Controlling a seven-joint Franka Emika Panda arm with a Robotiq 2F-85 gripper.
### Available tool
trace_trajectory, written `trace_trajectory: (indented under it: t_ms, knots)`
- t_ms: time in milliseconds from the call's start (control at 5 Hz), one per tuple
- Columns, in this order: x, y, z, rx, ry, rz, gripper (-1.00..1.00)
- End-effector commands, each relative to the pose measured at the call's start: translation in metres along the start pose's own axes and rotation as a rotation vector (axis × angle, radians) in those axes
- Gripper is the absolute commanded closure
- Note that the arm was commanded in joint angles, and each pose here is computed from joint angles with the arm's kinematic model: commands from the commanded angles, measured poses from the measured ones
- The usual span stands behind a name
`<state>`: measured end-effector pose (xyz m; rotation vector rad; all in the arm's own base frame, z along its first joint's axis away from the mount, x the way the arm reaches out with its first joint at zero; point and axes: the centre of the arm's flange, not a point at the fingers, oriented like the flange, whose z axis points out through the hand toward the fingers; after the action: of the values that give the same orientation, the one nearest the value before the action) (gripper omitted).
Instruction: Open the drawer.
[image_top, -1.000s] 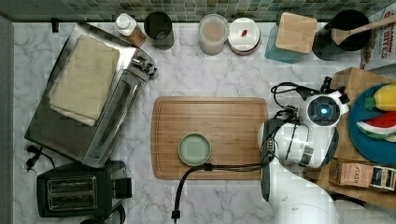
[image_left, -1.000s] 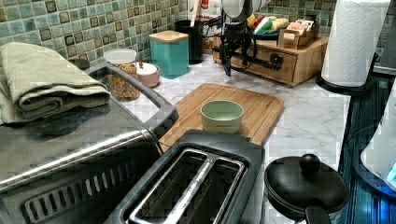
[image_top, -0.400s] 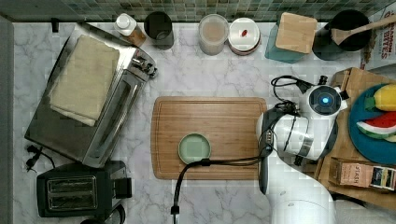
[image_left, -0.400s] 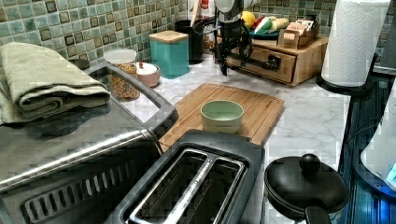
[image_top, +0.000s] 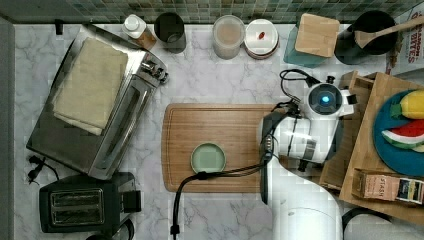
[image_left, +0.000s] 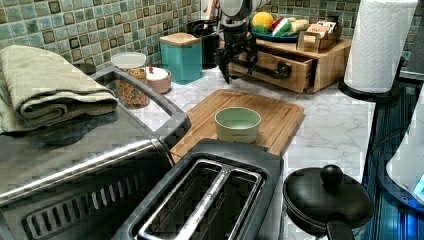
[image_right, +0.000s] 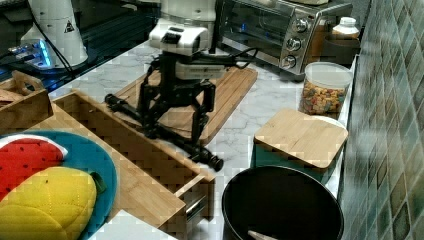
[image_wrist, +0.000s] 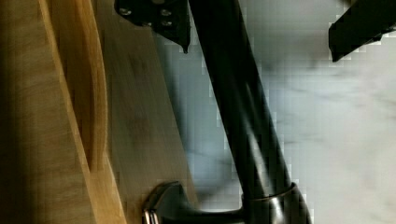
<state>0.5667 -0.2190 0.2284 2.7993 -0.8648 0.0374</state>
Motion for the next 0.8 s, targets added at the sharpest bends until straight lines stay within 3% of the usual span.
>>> trace_trajectory:
  t_ms: [200,400,600,800]
  knots:
    - [-0.064,-0.214,-0.071,0.124,0.085,-0.188,-1.0]
    - [-0.07,-0.222,-0.077,0.125,0.068,-0.179,-1.0]
    - [-0.074,-0.219,-0.079,0.175,0.111,-0.18,-1.0]
    - [-0.074,-0.219,-0.079,0.174,0.111,-0.18,-1.0]
